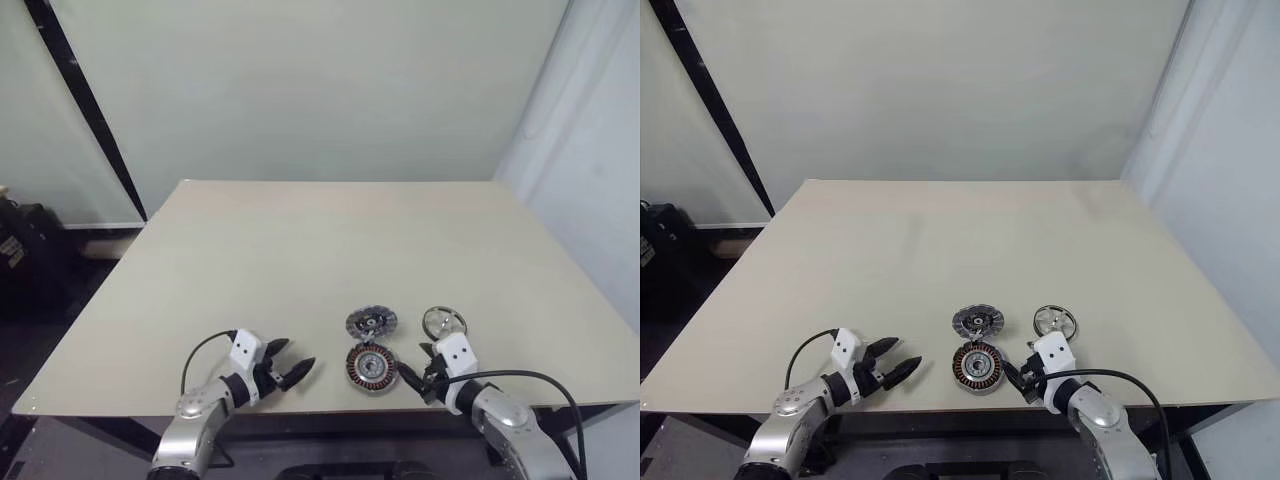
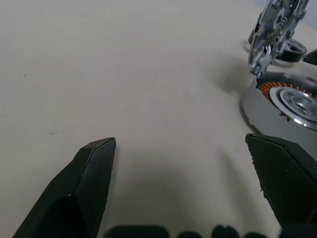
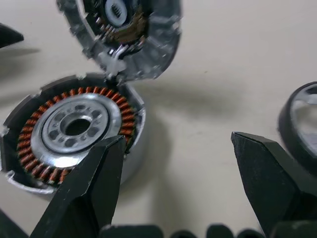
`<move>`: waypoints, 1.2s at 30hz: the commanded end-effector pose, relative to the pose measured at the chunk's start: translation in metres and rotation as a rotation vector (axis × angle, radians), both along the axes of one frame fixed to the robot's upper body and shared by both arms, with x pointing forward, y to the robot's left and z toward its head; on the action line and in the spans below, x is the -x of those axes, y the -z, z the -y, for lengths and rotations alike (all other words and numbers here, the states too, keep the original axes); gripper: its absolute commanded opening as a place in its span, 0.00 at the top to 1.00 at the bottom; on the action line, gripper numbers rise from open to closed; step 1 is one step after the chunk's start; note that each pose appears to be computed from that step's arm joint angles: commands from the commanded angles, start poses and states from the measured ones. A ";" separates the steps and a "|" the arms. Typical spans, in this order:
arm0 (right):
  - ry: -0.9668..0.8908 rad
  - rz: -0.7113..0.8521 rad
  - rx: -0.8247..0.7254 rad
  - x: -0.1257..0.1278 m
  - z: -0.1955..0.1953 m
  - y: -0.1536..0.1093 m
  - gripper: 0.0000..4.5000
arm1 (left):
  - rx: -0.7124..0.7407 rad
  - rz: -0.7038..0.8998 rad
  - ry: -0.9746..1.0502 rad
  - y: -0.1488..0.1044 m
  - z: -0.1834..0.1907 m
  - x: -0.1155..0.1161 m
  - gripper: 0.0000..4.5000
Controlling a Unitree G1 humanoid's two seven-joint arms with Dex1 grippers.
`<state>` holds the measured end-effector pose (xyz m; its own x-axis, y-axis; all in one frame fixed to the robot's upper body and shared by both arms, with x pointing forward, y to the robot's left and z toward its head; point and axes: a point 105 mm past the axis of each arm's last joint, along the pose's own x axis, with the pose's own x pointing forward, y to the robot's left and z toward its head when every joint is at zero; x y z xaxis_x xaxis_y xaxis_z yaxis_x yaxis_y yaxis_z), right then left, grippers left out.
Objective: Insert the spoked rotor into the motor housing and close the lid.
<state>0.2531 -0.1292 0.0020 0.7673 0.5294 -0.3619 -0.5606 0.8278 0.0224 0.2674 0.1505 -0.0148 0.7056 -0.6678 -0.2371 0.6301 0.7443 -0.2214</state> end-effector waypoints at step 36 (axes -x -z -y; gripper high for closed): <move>0.114 -0.131 0.073 0.002 0.051 0.007 0.17 | 0.077 0.176 0.014 -0.068 0.021 0.038 0.00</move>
<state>0.2447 -0.1796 -0.0119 0.7419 0.4178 -0.5245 -0.4634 0.8848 0.0492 0.2269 0.1334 0.0377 0.7275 -0.6771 -0.1106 0.6528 0.7328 -0.1923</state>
